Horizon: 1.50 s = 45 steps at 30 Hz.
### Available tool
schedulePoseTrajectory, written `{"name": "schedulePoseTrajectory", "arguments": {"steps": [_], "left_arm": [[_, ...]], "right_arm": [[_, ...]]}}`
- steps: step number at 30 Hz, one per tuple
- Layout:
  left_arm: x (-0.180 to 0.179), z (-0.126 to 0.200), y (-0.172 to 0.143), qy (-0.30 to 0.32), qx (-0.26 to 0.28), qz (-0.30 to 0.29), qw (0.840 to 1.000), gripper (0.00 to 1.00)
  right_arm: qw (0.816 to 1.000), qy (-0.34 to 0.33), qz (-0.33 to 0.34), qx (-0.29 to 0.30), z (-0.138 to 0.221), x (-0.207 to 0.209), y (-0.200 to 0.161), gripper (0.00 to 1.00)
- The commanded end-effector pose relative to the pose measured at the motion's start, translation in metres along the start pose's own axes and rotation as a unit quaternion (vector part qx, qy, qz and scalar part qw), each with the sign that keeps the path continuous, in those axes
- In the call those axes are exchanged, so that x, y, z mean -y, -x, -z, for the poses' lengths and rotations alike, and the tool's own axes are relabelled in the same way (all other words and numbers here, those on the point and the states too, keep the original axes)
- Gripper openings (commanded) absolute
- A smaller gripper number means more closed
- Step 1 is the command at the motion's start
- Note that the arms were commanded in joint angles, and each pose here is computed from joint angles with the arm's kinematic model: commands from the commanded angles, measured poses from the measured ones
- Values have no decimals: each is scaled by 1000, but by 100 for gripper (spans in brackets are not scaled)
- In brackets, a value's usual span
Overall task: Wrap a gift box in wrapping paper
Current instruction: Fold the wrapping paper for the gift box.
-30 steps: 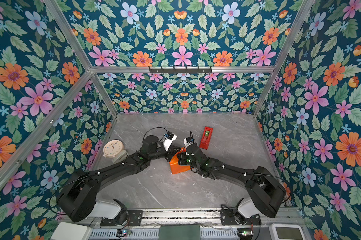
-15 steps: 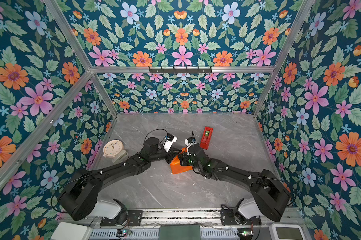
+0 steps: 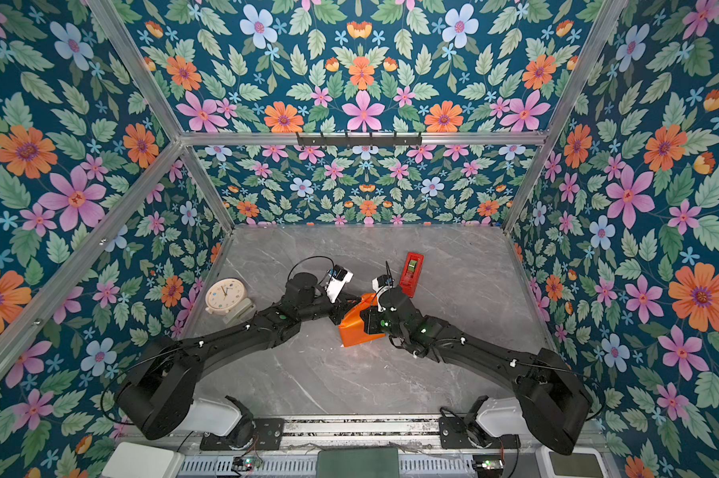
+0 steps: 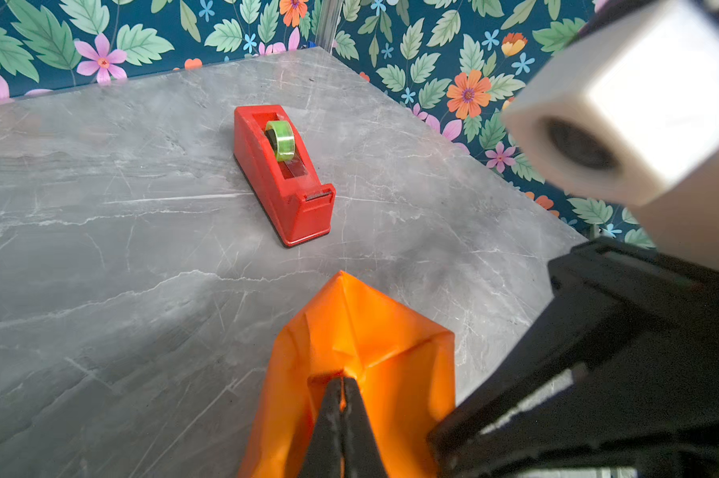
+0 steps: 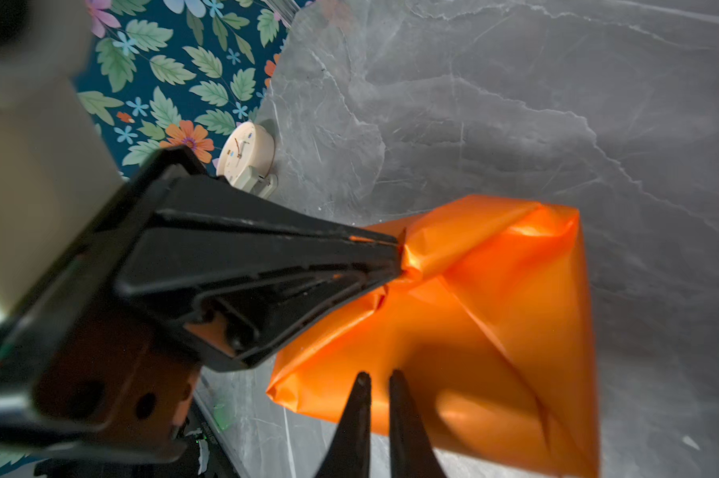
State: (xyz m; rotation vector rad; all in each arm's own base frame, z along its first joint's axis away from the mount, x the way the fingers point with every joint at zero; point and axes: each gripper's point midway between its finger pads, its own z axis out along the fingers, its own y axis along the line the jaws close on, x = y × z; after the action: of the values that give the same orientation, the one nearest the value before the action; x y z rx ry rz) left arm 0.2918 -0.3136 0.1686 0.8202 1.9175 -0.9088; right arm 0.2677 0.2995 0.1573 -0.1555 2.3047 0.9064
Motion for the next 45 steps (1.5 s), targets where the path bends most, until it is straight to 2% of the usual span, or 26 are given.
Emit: {"name": "schedulePoseTrajectory", "arguments": {"steps": [1,13,24,40,45], "left_arm": [[4,0,4,-9,4,-5,1000,0],[25,3,1,-46,1,4,999,0],[25,3,-12,-43,-9,33,998,0],[22,4,-43,-35,-44,44,997,0],[23,4,-45,-37,-47,41,997,6]], "right_arm": [[999,-36,-13,-9,-3,16,-8,11],[996,-80,-45,-20,-5,36,-18,7],[995,-86,-49,-19,-4,38,-19,6],[998,-55,-26,0,10,17,1,7],[998,-52,-24,18,22,14,19,8]]}}
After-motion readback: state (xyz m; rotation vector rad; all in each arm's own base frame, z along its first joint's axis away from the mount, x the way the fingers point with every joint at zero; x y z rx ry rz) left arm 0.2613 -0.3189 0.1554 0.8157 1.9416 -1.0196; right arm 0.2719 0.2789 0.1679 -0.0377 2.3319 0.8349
